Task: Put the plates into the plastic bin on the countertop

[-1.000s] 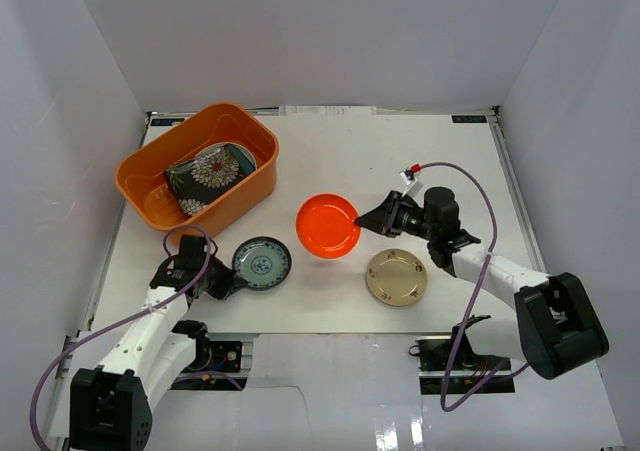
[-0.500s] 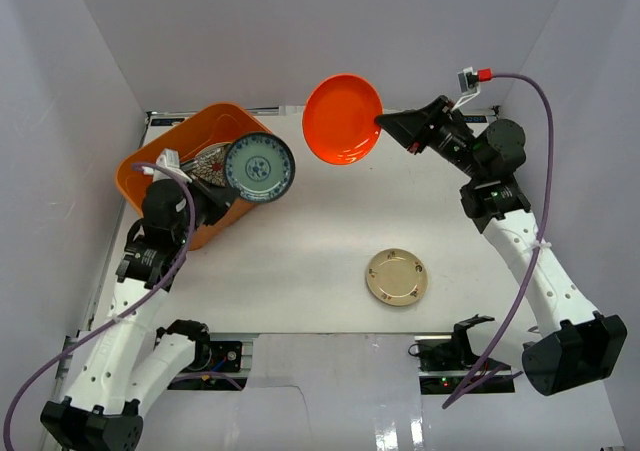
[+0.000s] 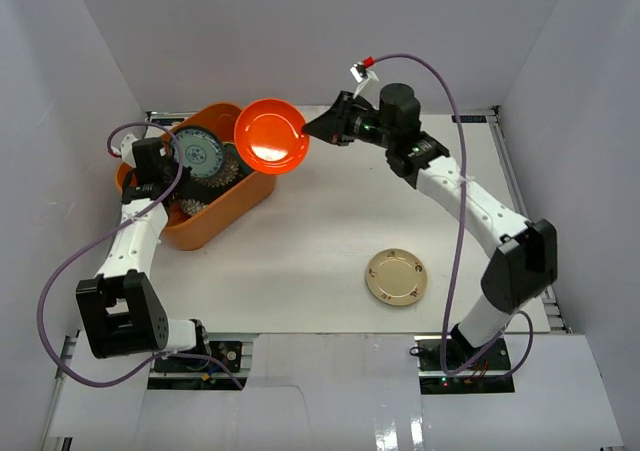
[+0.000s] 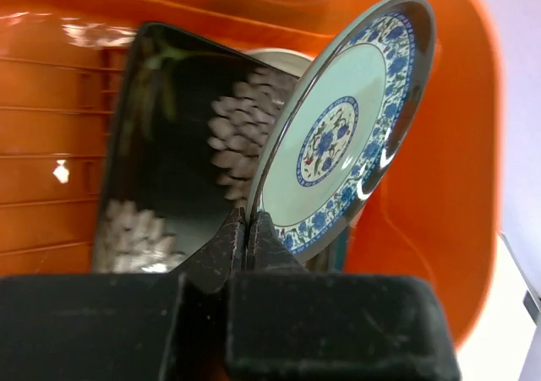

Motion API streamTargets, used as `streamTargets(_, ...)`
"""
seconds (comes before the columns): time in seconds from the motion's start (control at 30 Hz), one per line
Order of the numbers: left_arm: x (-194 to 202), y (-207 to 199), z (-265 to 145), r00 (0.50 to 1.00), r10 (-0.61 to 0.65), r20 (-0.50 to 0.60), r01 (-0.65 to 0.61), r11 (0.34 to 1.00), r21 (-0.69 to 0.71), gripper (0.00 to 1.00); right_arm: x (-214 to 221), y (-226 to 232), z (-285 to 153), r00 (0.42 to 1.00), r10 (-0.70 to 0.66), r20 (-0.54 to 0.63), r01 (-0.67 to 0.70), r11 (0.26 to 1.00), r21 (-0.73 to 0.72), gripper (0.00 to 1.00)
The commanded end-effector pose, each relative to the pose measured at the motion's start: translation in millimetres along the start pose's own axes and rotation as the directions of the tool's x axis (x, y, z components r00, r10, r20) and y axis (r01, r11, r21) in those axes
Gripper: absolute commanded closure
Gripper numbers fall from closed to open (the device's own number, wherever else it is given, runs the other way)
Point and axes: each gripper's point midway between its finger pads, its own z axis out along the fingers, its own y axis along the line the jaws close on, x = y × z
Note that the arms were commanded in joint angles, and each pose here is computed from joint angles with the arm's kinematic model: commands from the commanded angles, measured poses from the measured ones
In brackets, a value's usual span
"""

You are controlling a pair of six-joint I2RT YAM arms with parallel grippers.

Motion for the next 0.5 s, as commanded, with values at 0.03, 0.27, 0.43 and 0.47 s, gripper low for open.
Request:
streamTargets(0.03,-8.7,27.2,6.0,0.999,0.001,0.035,0.002,0.998,-0.060,1.00,-24.7,3.5,48.3,0.998,-0.060,0.023,0.060,0.998,0.006,0.92)
streamTargets(0.27,0.7,68.9,13.8,1.000,-0.005,0.006,0.006,0.978,-0.209,0.60,10.7,-53.0,141.4,1.000,-0.001,-0.003,0.002,0.995,0.101,0.92)
streamTargets(0.43,-5.0,59.5,0.5,1.000,-0.004,0.027,0.008,0.989,-0.145,0.17,33.3,-68.0,179.2,0.999,0.031,-0.004,-0.031,0.993,0.113,0.92)
streamTargets(0.47,-8.1,54.3,-3.1,0.999,-0.002,0.034,0.006,0.993,-0.122,0.14,36.3,-73.3,188.5,0.999,0.034,-0.005,-0.033,0.993,0.116,0.92)
